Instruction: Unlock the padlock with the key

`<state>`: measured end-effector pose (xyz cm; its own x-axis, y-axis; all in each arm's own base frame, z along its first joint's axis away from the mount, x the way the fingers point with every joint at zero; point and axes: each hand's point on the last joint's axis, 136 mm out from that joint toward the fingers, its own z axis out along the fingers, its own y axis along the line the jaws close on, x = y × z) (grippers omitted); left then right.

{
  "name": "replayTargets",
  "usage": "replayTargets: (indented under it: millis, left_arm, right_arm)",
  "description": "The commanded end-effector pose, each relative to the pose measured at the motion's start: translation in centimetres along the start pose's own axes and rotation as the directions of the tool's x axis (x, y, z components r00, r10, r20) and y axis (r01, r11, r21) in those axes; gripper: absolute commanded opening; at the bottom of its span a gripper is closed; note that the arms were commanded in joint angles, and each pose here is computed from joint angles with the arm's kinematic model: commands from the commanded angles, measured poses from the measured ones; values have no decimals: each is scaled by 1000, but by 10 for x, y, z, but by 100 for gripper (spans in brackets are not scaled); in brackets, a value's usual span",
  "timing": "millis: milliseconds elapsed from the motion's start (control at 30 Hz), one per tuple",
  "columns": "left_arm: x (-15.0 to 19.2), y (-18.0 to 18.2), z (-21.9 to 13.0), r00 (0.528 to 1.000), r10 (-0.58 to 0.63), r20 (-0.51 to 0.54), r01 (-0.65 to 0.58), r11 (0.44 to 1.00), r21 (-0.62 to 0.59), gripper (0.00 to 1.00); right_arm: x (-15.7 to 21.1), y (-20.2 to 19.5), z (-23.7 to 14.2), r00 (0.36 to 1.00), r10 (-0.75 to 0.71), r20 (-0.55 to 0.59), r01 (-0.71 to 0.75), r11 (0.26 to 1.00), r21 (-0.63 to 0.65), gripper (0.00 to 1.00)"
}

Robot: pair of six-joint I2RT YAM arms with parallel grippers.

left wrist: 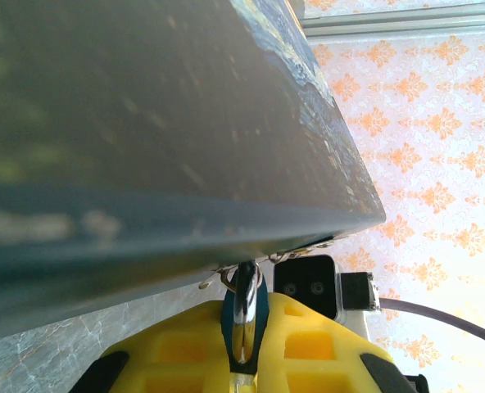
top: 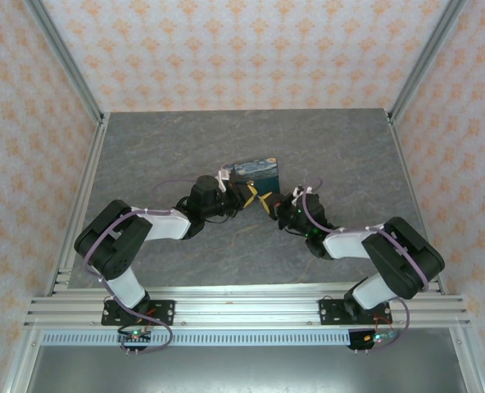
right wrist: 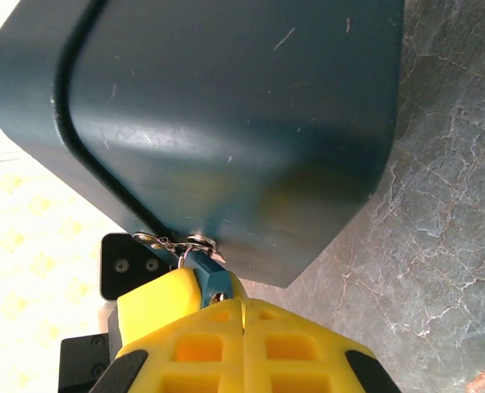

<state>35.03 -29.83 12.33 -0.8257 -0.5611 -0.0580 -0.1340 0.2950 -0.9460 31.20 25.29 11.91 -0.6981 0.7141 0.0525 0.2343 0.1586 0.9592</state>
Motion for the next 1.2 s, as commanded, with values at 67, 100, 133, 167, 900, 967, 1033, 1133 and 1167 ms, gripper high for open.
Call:
replayTargets:
  millis: [67, 100, 133, 167, 900, 967, 1033, 1133, 1167]
  left_arm:
    - [-4, -18, -4, 1000, 17, 17, -18, 998, 65, 0]
    - [-4, -17, -4, 1000, 18, 16, -19, 998, 65, 0]
    - [-3, -17, -3, 1000, 19, 14, -20, 998, 65, 0]
    - [-3, -16, -3, 1000, 19, 14, -20, 998, 62, 0]
    - [-1, -11, 1, 1000, 25, 18, -26, 999, 38, 0]
    - [-1, -13, 2, 1000, 18, 18, -18, 999, 46, 0]
    - [0, -17, 2, 1000, 4, 16, -5, 998, 61, 0]
    - [1, -22, 2, 1000, -25, 14, 24, 997, 80, 0]
    - [2, -24, 3, 999, -33, 12, 32, 996, 85, 0]
  right_arm:
    - [-2, 21, 6, 1000, -4, 10, 4, 998, -63, 0]
    - [-2, 21, 6, 1000, -4, 12, 4, 998, -66, 0]
    - [-2, 22, 6, 1000, -3, 12, 4, 998, -70, 0]
    - [-2, 23, 6, 1000, -3, 11, 4, 997, -73, 0]
    - [-1, 39, 7, 1000, -11, 4, 11, 995, -96, 0]
    - [-1, 36, 7, 1000, -13, 6, 13, 996, -90, 0]
    - [-2, 33, 9, 1000, -12, 9, 12, 997, -82, 0]
    - [-4, 28, 10, 1000, -12, 22, 13, 997, -72, 0]
    - [-5, 27, 11, 1000, -13, 26, 15, 997, -72, 0]
